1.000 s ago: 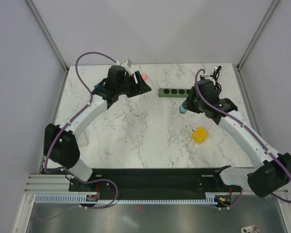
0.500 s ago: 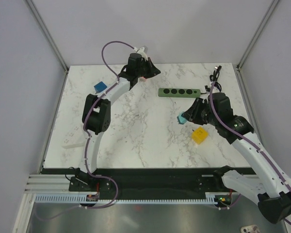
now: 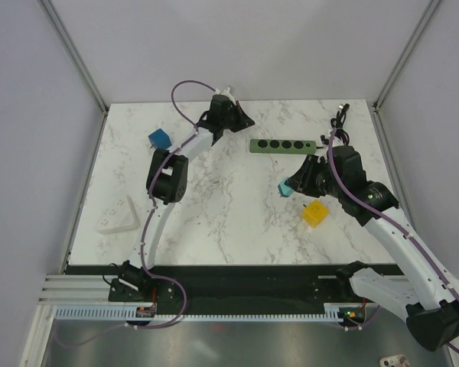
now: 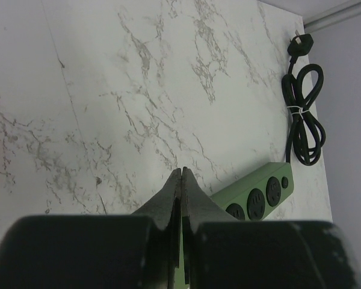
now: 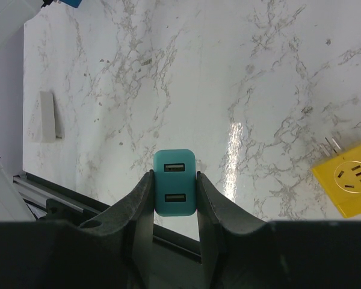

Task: Insert the plug

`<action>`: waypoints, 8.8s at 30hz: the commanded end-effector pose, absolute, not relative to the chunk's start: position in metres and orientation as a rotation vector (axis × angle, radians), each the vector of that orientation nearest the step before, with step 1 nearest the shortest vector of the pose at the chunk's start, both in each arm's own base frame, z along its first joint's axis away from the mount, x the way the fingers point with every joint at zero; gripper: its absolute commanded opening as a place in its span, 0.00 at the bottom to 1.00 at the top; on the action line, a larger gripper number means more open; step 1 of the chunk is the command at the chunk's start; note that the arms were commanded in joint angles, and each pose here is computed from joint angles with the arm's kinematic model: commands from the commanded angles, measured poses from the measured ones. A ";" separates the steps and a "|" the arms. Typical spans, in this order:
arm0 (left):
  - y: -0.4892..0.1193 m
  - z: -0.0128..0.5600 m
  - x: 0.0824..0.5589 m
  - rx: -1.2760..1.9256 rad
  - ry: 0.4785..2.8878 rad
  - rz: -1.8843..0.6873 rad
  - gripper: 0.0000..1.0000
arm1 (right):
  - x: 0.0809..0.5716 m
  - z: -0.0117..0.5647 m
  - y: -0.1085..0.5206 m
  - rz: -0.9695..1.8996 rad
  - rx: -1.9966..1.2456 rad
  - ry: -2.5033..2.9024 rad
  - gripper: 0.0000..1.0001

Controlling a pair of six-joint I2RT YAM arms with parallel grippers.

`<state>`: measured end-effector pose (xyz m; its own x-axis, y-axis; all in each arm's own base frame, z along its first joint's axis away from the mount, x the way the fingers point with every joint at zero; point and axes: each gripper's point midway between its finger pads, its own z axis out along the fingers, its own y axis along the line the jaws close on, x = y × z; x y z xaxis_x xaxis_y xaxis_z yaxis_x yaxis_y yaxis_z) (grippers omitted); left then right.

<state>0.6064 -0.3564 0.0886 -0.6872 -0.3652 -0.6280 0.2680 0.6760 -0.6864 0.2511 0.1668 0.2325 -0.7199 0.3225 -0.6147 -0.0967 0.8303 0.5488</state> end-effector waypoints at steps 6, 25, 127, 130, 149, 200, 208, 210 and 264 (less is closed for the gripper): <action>-0.362 0.082 0.606 -0.112 2.120 -1.067 0.02 | 0.254 0.250 0.168 0.757 0.142 2.189 0.00; -0.373 0.040 0.548 -0.030 2.384 -1.128 0.02 | 0.249 0.261 0.157 0.714 0.172 2.160 0.00; -0.232 0.189 0.270 0.457 2.379 -0.629 1.00 | 0.478 0.084 0.046 -0.321 0.999 2.042 0.00; -0.231 0.190 0.271 0.451 2.377 -0.628 1.00 | 0.476 0.084 0.047 -0.320 1.003 2.050 0.00; -0.228 0.194 0.270 0.439 2.364 -0.625 1.00 | 0.463 0.050 0.044 -0.438 1.005 2.169 0.00; -0.222 0.202 0.271 0.412 2.333 -0.596 1.00 | 0.422 -0.028 0.081 -0.368 0.994 2.349 0.00; -0.218 0.204 0.273 0.399 2.324 -0.578 1.00 | 0.448 0.032 0.082 -0.251 0.928 2.292 0.19; -0.217 0.207 0.272 0.398 2.315 -0.579 1.00 | 0.454 0.053 0.081 -0.201 0.922 2.270 0.40; -0.034 0.209 0.514 -0.234 2.244 0.028 1.00 | 0.324 0.184 0.157 0.723 0.138 2.199 0.96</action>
<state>0.4915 -0.0557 0.2021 -0.6394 -0.1704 -0.7497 -0.1879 0.9802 -0.0625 0.3219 0.1531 0.1715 -0.7064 0.3299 -0.6262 -0.0822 0.8405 0.5356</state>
